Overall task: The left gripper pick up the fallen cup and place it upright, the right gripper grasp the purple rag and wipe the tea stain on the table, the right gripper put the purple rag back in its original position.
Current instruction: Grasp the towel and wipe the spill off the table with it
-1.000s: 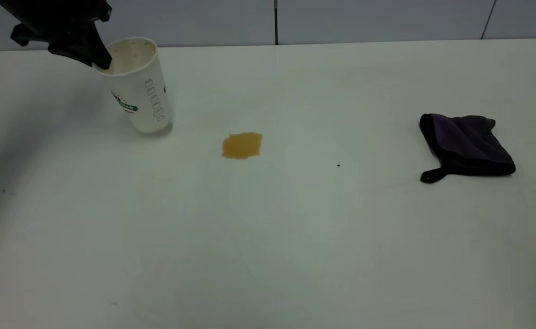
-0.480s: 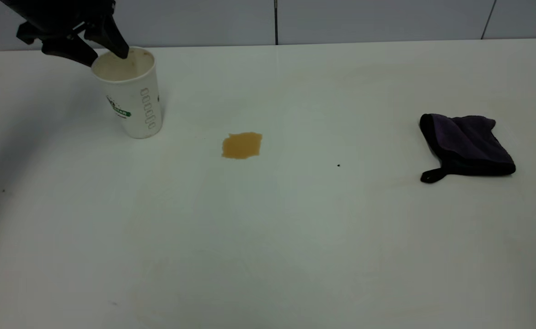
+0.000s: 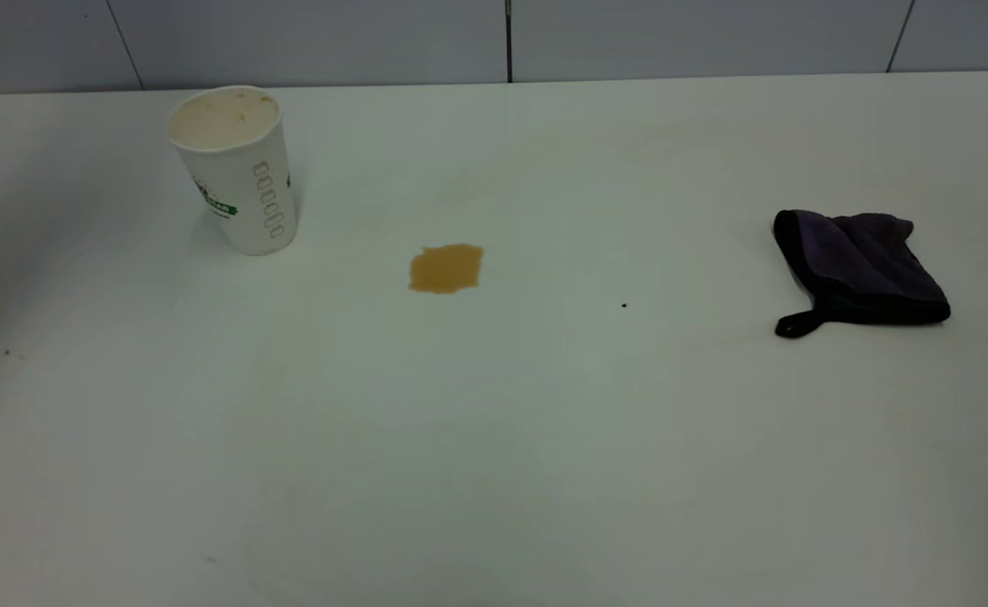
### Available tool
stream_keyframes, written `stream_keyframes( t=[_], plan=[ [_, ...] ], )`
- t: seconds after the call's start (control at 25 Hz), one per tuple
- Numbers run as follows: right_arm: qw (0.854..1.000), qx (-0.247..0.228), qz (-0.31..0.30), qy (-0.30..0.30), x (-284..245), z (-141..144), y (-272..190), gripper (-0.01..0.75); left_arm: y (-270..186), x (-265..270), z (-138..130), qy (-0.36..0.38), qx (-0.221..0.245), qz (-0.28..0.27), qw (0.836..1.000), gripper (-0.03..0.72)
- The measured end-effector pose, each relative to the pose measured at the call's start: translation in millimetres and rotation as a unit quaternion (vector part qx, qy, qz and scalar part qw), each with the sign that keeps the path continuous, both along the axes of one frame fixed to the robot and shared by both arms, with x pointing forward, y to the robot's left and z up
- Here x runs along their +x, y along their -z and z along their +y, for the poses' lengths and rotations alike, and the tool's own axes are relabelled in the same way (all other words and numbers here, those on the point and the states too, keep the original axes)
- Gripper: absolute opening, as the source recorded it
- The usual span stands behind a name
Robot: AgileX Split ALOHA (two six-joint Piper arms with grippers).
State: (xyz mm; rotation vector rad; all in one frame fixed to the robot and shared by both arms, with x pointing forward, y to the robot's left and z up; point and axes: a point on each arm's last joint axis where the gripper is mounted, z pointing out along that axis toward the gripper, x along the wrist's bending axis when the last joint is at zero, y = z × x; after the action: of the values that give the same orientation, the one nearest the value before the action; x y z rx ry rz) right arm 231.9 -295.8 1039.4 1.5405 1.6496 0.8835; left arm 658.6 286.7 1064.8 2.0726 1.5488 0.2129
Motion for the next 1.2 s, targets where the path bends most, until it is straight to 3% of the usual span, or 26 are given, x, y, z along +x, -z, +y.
stream_keyframes(
  t=[0.32,0.48,0.92,1.2],
  plan=[
    [1.0,0.0,0.0,0.0,0,0,0,0.239,-66,-65,6,-0.008,0.046,0.051,0.998,0.498],
    [1.0,0.0,0.0,0.0,0,0,0,0.239,-79,-75,9,-0.04,0.053,0.041,0.997,0.474],
    [1.0,0.0,0.0,0.0,0,0,0,0.239,-69,-163,10,-0.074,0.067,0.078,0.992,0.452],
    [1.0,0.0,0.0,0.0,0,0,0,0.239,-59,-237,7,-0.076,0.065,0.067,0.993,0.45]
  ],
)
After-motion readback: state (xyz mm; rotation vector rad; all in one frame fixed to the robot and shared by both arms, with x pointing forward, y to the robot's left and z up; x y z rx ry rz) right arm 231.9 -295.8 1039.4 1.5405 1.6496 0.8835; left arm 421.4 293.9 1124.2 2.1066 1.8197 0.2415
